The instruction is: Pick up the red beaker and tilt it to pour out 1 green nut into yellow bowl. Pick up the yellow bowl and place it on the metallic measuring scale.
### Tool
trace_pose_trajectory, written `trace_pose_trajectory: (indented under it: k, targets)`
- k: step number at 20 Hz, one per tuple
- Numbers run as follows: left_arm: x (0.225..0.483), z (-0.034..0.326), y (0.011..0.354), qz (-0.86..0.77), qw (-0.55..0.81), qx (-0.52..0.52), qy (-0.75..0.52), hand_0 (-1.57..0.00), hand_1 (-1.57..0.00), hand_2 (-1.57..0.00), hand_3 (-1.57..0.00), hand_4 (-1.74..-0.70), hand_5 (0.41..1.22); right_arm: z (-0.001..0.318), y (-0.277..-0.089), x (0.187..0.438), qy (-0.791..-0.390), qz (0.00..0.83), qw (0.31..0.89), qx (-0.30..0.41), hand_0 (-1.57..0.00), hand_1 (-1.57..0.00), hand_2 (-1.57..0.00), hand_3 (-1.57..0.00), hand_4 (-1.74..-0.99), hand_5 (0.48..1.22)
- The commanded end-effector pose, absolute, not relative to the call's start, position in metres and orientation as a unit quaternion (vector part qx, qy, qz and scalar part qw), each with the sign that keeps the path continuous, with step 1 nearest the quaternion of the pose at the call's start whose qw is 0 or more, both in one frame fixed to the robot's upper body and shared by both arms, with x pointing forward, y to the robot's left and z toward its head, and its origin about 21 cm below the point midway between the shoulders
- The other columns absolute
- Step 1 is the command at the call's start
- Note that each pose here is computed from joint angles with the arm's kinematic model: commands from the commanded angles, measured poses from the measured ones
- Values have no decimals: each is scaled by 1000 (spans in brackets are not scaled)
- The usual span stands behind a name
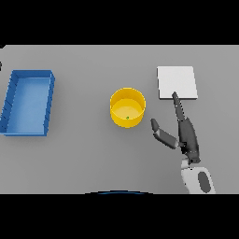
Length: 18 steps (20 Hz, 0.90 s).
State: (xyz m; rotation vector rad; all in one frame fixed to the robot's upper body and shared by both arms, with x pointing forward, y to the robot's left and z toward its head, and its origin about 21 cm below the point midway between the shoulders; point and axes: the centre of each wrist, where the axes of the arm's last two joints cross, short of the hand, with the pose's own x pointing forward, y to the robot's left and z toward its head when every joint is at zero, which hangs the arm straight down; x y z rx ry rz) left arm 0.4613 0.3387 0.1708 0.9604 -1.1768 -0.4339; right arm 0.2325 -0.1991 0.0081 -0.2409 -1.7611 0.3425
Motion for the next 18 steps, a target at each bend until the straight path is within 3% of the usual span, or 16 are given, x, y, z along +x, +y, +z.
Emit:
trace_pose_trajectory:
  k: [1, 6, 11, 15, 18]
  targets:
    - [456, 165, 342, -181, 708, 433, -528, -1571, -1571, -1571, -1479, -1741, 1221, 7, -201, 231, -764, 149, 619, -106, 1, 1, 1, 1, -1046, 649]
    - [425, 128, 340, -124, 731, 410, -531, -1571, -1571, -1571, -1441, -1741, 1221, 2, -203, 230, -758, 155, 625, -101, 1, 1, 1, 1, -1018, 645]
    - [396, 106, 331, -92, 743, 392, -534, -1571, -1571, -1571, -1512, -1741, 1221, 4, -206, 229, -764, 148, 622, -88, 1, 1, 1, 1, -1004, 648]
    - [379, 89, 321, -68, 764, 375, -520, -1571, -1571, -1571, -1547, -1741, 1123, 1, -207, 229, -766, 146, 620, -87, 1, 1, 1, 1, -1010, 650]
    - [372, 83, 323, -86, 761, 388, -513, -1571, -1571, -1571, -1559, -1713, 991, 2, -207, 227, -767, 148, 617, -95, 1, 1, 1, 1, -1017, 638]
